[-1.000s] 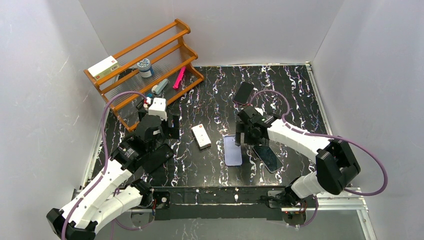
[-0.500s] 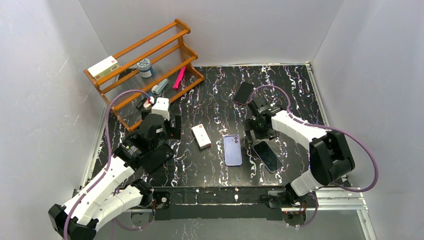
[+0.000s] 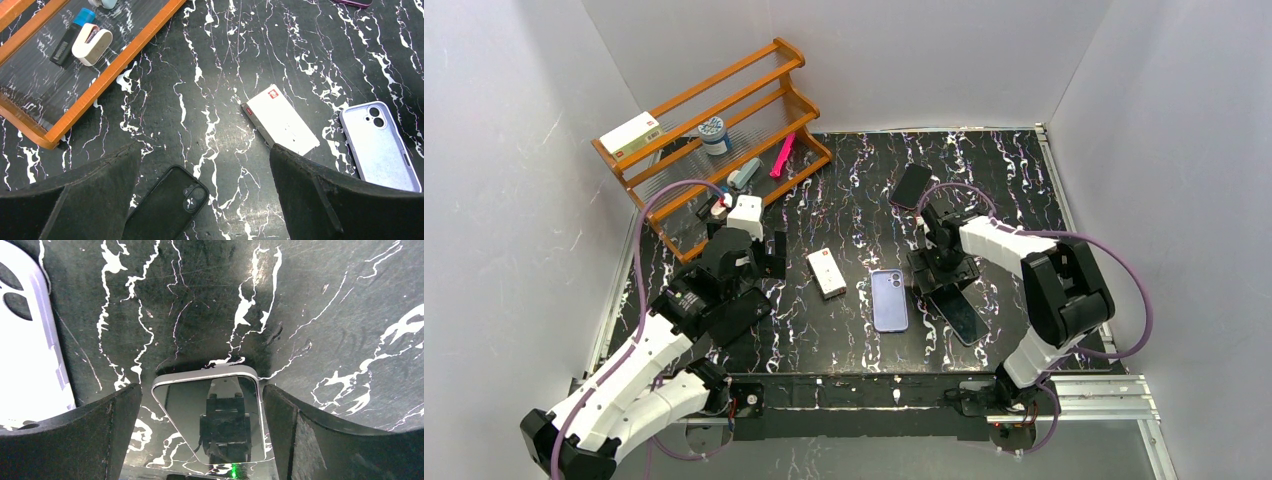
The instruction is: Put the phone into the phone case
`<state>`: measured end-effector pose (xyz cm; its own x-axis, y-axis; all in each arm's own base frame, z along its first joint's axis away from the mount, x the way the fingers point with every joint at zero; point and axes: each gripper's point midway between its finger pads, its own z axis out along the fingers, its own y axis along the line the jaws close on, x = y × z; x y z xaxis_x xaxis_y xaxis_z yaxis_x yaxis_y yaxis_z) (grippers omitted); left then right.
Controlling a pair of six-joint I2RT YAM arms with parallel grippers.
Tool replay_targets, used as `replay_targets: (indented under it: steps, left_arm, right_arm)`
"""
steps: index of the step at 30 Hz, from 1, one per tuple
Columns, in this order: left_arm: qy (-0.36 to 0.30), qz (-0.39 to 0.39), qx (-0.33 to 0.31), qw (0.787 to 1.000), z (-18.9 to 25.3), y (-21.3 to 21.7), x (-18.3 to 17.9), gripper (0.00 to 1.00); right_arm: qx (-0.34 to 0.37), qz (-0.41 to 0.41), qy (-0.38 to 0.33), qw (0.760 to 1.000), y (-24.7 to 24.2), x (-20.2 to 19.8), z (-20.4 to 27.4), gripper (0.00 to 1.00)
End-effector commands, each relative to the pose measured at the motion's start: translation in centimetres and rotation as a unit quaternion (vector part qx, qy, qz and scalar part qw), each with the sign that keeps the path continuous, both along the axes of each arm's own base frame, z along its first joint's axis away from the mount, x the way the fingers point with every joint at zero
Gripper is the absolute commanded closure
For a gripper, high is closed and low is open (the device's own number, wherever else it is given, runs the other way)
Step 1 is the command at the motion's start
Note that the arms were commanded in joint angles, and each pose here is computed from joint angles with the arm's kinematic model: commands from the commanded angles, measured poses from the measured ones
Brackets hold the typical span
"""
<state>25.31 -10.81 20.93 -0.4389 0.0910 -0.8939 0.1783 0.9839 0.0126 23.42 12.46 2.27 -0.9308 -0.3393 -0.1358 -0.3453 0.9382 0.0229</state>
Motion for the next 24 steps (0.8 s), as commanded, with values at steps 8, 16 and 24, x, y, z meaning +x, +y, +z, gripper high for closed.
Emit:
replay_targets:
  steps: [8, 16, 24]
  left_arm:
    - [0.000, 0.004, -0.002, 1.000, -0.1, 0.3, -0.2, 0.02]
    - [-0.005, 0.011, -0.001, 1.000, 0.1, 0.6, -0.2, 0.02]
    - [-0.007, 0.021, 0.003, 1.000, 0.1, 1.1, -0.2, 0.02]
  right_arm:
    - [-0.043, 0.015, 0.015, 0.999, -2.0, 0.5, -0.6, 0.02]
    - [-0.003, 0.026, 0.035, 0.999, -0.4, 0.7, -1.1, 0.15]
    - [0.045, -0.006, -0.038, 0.998, 2.5, 5.8, 1.0, 0.19]
